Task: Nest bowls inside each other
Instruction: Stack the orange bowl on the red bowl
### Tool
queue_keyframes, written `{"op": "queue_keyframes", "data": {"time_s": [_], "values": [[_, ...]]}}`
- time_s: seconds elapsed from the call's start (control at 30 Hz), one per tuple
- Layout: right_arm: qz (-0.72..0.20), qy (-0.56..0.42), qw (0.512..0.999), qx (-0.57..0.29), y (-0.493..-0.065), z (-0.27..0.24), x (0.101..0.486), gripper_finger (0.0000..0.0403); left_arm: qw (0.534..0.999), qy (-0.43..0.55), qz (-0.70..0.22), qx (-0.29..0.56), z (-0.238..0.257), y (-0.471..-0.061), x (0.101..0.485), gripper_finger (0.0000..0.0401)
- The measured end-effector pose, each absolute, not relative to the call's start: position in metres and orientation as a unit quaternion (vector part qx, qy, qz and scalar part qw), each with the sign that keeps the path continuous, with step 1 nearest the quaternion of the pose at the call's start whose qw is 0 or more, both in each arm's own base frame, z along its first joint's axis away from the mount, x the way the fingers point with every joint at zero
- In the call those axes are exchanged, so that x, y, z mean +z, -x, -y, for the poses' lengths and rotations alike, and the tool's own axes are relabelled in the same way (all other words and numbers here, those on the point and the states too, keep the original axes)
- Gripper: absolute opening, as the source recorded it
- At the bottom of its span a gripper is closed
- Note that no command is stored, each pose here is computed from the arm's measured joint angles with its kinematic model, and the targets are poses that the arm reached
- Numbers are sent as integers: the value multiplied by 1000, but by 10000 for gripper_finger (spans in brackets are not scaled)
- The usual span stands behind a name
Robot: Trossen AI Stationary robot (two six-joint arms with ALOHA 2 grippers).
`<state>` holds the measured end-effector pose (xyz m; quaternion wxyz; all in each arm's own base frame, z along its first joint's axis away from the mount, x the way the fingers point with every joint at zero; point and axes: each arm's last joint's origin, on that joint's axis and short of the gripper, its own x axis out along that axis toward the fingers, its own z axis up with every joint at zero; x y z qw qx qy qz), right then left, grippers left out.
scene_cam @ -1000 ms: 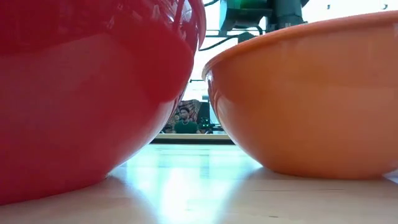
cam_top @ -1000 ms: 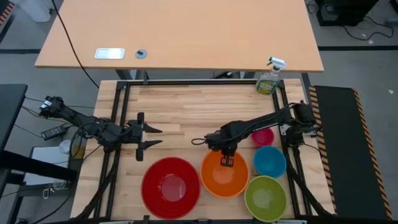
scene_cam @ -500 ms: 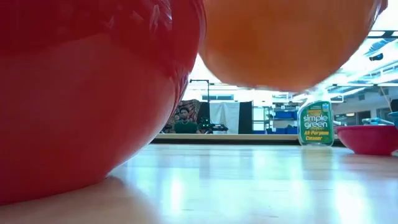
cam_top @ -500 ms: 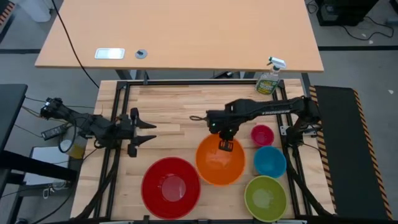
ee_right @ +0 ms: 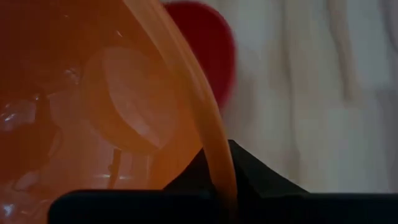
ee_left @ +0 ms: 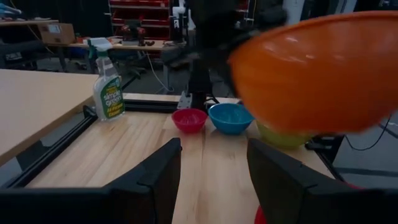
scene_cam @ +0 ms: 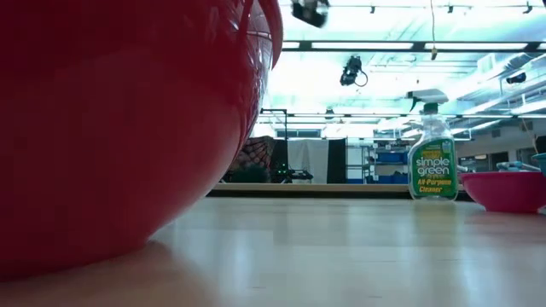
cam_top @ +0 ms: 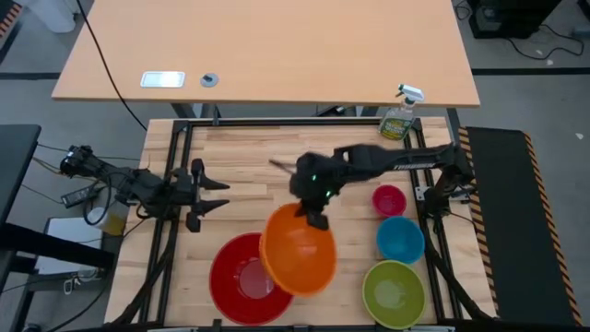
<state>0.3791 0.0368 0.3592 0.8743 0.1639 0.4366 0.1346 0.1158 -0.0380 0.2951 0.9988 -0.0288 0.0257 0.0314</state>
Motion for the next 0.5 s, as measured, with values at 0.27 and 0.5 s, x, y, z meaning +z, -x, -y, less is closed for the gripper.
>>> {"op": "queue_keyframes", "data": {"time_s": [0.27,0.5], "values": [[-376,-115,914,95,-414,-66,339,22,999,36,-1,23,36,-109,302,188],[-373,-145,913,85,-451,-74,294,25,999,41,21,6,34,-101,310,188]]}}
